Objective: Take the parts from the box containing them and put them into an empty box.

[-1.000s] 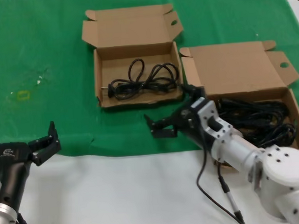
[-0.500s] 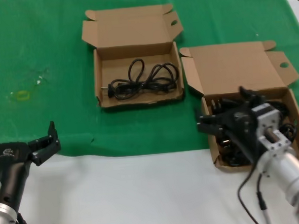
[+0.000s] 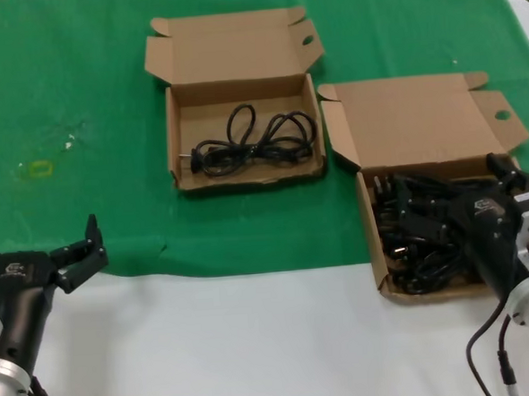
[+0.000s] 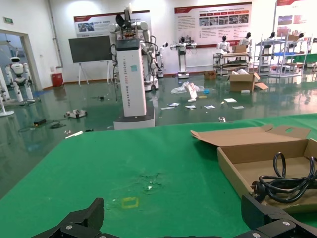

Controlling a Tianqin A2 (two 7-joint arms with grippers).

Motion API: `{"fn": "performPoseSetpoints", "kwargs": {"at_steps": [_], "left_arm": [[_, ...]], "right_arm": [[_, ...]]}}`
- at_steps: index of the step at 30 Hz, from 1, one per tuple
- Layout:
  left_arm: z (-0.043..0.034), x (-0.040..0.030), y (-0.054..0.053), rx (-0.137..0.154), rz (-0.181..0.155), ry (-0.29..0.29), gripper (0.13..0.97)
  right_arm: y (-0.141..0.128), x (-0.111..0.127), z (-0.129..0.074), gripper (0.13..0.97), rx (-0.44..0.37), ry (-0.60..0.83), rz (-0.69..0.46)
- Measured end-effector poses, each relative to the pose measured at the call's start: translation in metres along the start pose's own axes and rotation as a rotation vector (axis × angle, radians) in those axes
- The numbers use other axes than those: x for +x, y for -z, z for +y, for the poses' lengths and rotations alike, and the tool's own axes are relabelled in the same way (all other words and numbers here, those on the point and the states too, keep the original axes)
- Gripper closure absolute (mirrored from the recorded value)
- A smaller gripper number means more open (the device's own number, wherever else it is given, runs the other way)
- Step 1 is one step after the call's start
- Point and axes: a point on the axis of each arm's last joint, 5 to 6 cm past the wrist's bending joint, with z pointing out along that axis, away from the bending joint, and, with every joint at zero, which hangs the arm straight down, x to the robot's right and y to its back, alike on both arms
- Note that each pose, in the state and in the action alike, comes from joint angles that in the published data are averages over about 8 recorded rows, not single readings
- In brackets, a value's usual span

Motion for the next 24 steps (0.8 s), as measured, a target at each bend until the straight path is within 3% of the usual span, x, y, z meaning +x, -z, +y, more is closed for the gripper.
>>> {"fn": "performPoseSetpoints", "kwargs": {"at_steps": [24], "left_arm": [[0.0000,0.0000,0.0000,0.000,0.000,0.000,0.132]], "right_arm": [[0.0001,0.0001,0.0000,0.130,0.000,0.000,0.000]]}}
